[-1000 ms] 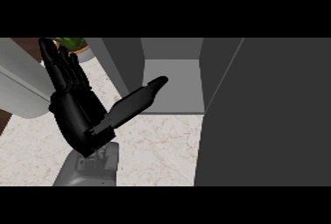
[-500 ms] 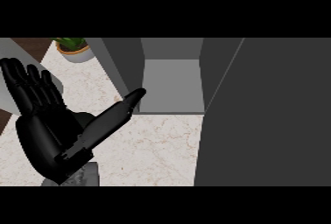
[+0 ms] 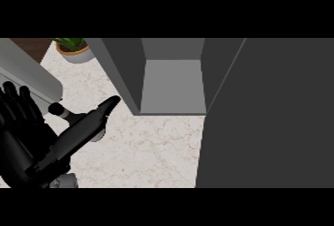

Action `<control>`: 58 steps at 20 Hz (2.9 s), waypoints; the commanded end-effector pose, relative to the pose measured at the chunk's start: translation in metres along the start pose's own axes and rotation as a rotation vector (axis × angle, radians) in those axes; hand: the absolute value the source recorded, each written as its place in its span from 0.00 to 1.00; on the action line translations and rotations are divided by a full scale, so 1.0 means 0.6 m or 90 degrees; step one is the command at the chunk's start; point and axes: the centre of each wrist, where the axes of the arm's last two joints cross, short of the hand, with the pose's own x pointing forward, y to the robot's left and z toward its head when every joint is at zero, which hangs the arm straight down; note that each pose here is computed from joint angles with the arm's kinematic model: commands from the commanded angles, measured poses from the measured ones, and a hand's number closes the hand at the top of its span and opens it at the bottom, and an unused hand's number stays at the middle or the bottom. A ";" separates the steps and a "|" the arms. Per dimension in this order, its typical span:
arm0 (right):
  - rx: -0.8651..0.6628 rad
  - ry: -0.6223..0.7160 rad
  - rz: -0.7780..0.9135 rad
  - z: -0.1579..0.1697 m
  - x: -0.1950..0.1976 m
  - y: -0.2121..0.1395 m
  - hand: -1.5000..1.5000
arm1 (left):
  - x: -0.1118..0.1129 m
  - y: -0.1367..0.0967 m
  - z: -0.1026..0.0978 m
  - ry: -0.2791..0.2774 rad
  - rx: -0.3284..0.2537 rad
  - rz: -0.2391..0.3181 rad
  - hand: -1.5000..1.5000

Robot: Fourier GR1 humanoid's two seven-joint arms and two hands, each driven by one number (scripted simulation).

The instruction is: Pick up the wine, place it into the cabinet and close the cabinet

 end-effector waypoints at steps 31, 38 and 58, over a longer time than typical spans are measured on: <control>0.015 -0.033 -0.014 0.032 0.045 0.002 0.00 | -0.257 0.147 -0.035 0.092 0.051 -0.004 0.00; 0.015 -0.031 -0.010 0.034 0.061 -0.003 0.00 | -0.293 0.161 -0.033 0.108 0.042 -0.002 0.00; 0.024 -0.030 -0.018 0.055 0.054 0.012 0.00 | -0.367 0.171 -0.025 0.116 0.015 0.003 0.00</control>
